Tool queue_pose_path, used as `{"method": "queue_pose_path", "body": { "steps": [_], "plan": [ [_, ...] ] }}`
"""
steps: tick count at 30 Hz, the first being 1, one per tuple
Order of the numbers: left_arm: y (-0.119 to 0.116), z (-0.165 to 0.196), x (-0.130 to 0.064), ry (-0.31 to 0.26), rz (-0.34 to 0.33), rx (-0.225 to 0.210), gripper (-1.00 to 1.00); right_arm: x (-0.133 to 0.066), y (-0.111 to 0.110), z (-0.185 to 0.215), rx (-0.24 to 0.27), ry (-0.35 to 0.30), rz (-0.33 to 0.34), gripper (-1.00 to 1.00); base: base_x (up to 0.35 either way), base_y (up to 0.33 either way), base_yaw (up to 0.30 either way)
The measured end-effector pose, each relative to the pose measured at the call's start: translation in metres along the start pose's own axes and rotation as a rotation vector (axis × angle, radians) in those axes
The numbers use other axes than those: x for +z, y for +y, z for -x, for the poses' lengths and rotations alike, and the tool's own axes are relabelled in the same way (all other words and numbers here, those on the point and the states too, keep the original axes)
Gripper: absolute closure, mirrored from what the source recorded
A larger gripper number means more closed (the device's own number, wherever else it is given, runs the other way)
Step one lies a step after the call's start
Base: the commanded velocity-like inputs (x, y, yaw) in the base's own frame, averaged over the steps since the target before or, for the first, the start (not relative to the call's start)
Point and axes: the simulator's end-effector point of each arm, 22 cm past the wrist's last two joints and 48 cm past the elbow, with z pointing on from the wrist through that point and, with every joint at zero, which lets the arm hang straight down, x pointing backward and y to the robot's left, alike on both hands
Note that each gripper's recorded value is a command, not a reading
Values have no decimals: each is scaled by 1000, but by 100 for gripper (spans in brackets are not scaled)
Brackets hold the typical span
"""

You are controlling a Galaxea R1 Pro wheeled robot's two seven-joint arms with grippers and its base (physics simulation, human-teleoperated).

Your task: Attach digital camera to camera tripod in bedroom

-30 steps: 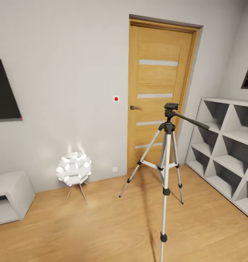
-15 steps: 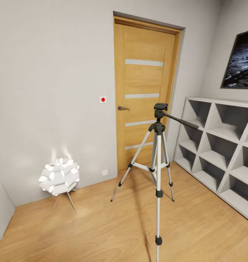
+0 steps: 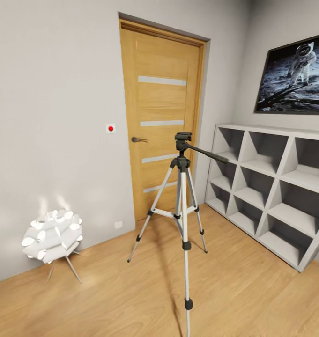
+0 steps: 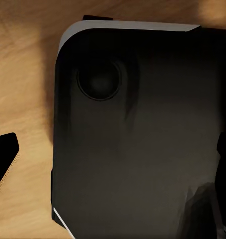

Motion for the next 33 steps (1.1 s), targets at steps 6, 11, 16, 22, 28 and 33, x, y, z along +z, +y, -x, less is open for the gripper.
{"method": "queue_pose_path", "body": {
  "steps": [6,11,16,22,28,33],
  "plan": [
    [1,1,0,-1,0,7,-100,0,0,0,0,0,0,-100,0,0,-289],
    [13,3,0,-6,15,17,-100,0,0,0,0,0,0,-100,0,0,-289],
    [21,4,0,-8,26,21,-100,0,1,0,-1,0,1,-100,0,0,-289],
    [21,4,0,-7,26,20,-100,0,-1,0,-1,0,-1,-100,0,0,-289],
    [20,4,0,-8,25,21,-100,0,-1,0,-1,0,-1,-100,0,0,-289],
    [21,4,0,-8,26,22,-100,0,-1,0,-1,0,-2,-100,0,0,-289]
  ]
}}
